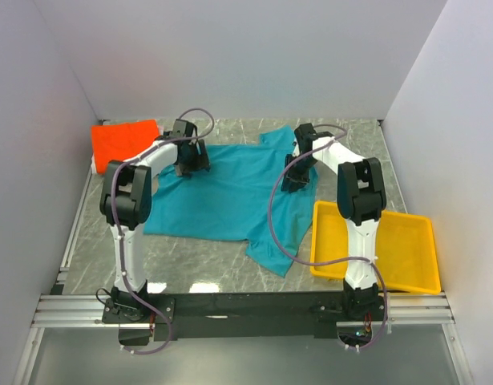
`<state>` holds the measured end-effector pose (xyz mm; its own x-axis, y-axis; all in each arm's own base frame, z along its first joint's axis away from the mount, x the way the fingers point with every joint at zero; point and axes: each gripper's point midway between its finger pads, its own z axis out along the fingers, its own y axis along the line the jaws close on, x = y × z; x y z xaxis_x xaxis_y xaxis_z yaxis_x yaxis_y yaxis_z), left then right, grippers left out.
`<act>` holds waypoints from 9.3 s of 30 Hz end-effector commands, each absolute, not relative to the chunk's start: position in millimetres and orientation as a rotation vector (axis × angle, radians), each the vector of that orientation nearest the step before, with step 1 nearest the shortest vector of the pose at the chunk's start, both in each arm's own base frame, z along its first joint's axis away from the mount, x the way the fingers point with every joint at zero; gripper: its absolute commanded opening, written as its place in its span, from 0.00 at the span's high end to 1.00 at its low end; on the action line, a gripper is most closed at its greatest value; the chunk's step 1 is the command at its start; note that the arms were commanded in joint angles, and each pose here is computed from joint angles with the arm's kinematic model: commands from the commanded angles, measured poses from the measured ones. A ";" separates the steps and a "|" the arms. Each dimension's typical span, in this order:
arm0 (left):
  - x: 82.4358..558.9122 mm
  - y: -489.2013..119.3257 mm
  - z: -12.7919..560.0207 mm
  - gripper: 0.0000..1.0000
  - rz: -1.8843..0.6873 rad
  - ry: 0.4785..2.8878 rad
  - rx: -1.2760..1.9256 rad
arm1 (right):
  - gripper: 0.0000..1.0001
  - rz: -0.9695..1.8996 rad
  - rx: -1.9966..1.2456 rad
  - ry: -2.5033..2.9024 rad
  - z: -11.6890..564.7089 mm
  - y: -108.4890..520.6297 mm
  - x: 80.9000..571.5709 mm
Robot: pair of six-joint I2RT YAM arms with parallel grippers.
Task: Fold and stack the t-shirts
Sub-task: Flatten the tshirt out, then fold the tshirt
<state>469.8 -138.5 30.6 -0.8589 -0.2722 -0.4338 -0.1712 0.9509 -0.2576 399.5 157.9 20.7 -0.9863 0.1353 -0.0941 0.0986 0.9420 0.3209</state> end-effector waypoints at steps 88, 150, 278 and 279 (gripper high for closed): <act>323.2 10.7 7.8 0.75 -0.068 2.564 -0.812 | 0.59 0.442 0.094 2.830 117.2 138.7 397.1; 316.3 -12.7 2.1 1.00 -0.241 2.660 -0.638 | 0.57 0.130 -0.139 3.194 10.0 195.7 152.6; 460.5 -46.2 119.8 0.35 -0.298 2.456 -0.678 | 0.41 0.029 0.090 2.788 129.9 124.9 447.5; 455.7 -54.0 114.2 0.35 -0.321 2.471 -0.665 | 0.41 0.050 0.089 2.793 132.4 126.1 438.7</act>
<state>452.8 -30.2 84.9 -0.7299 -0.5632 -0.3873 -0.4763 0.8255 -0.3027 438.4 126.5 97.9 -0.9688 0.0353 -0.2454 0.0350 0.9994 0.0058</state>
